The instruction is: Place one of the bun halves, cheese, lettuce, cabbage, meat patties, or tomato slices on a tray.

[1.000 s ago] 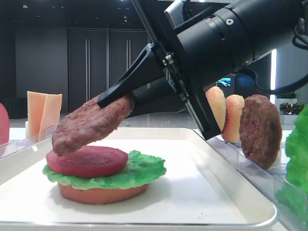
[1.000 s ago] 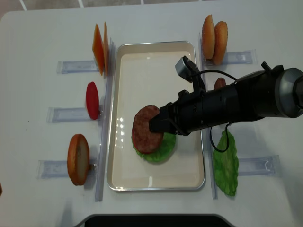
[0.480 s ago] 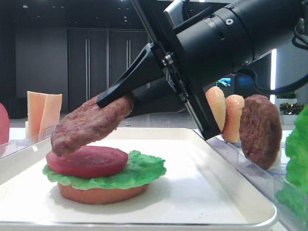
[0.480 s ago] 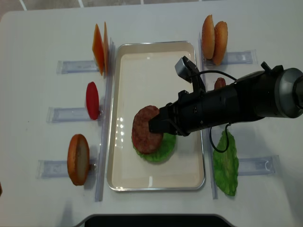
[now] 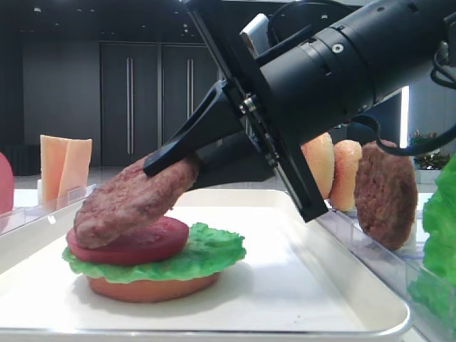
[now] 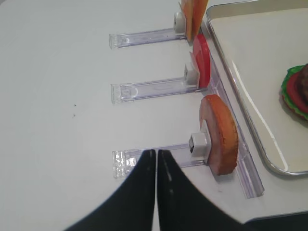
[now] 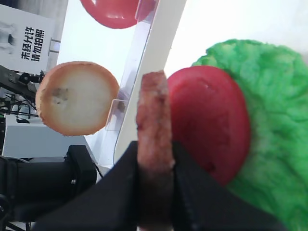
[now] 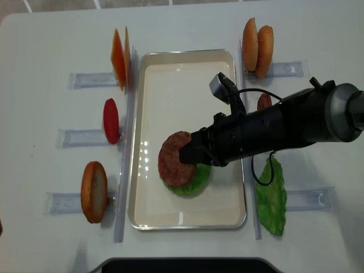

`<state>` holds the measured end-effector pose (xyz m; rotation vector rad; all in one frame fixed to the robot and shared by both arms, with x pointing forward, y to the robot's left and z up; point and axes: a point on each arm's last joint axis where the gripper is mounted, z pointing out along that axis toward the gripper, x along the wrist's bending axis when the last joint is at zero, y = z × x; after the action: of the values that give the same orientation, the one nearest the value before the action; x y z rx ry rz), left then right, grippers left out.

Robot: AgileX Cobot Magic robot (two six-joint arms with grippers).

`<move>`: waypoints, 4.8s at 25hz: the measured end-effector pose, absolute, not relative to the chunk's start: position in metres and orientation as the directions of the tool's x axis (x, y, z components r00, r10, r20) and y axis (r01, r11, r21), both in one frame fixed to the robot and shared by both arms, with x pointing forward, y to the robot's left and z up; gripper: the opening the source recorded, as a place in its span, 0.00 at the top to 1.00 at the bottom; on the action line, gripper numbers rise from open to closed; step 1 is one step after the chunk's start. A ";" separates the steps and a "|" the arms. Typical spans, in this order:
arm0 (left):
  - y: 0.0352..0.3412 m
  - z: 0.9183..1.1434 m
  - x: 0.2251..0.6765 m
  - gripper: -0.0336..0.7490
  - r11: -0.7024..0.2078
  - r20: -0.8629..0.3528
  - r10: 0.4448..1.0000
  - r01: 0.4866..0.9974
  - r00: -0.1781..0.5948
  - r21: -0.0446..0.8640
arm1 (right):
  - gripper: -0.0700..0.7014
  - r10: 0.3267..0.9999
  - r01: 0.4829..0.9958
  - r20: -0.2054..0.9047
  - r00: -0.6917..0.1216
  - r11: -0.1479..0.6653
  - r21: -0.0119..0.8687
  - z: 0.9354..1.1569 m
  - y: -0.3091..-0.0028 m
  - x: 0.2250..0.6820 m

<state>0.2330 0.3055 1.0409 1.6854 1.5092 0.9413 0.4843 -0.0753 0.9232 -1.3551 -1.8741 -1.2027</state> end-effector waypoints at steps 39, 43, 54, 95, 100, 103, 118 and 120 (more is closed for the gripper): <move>0.305 1.041 0.233 0.97 -0.095 0.072 0.995 0.505 0.065 0.858 | 0.29 0.499 0.858 0.715 -0.490 0.131 0.497 0.937 -0.077 0.492; 0.305 1.041 0.233 0.97 -0.095 0.072 0.995 0.505 0.065 0.858 | 0.28 0.528 0.835 0.674 -0.516 0.134 0.534 0.945 -0.080 0.492; 0.305 1.041 0.233 0.97 -0.095 0.072 0.995 0.505 0.065 0.858 | 0.28 0.563 0.752 0.553 -0.614 0.202 0.628 0.967 -0.089 0.488; 0.305 1.041 0.233 0.97 -0.095 0.072 0.995 0.505 0.065 0.858 | 0.38 0.999 0.741 -0.039 -0.026 0.046 0.669 1.100 -0.300 0.336; 0.305 1.041 0.233 0.97 -0.095 0.072 0.995 0.505 0.065 0.858 | 0.40 1.000 0.711 -0.015 0.002 0.009 0.703 1.087 -0.300 0.302; 0.305 1.041 0.233 0.97 -0.095 0.072 0.995 0.505 0.065 0.858 | 0.40 1.000 0.698 0.000 0.017 -0.012 0.716 1.080 -0.300 0.286; 0.305 1.041 0.233 0.97 -0.096 0.073 0.995 0.505 0.066 0.858 | 0.46 0.998 0.606 0.046 0.051 -0.068 0.792 1.052 -0.299 0.245; 0.305 1.041 0.233 0.97 -0.097 0.073 0.995 0.505 0.066 0.858 | 0.46 0.998 0.589 0.046 0.051 -0.067 0.805 1.050 -0.299 0.242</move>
<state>0.2330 0.3055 1.0409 1.6836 1.5105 0.9401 0.2422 -0.2993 1.0495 -2.6017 -2.4145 -1.2963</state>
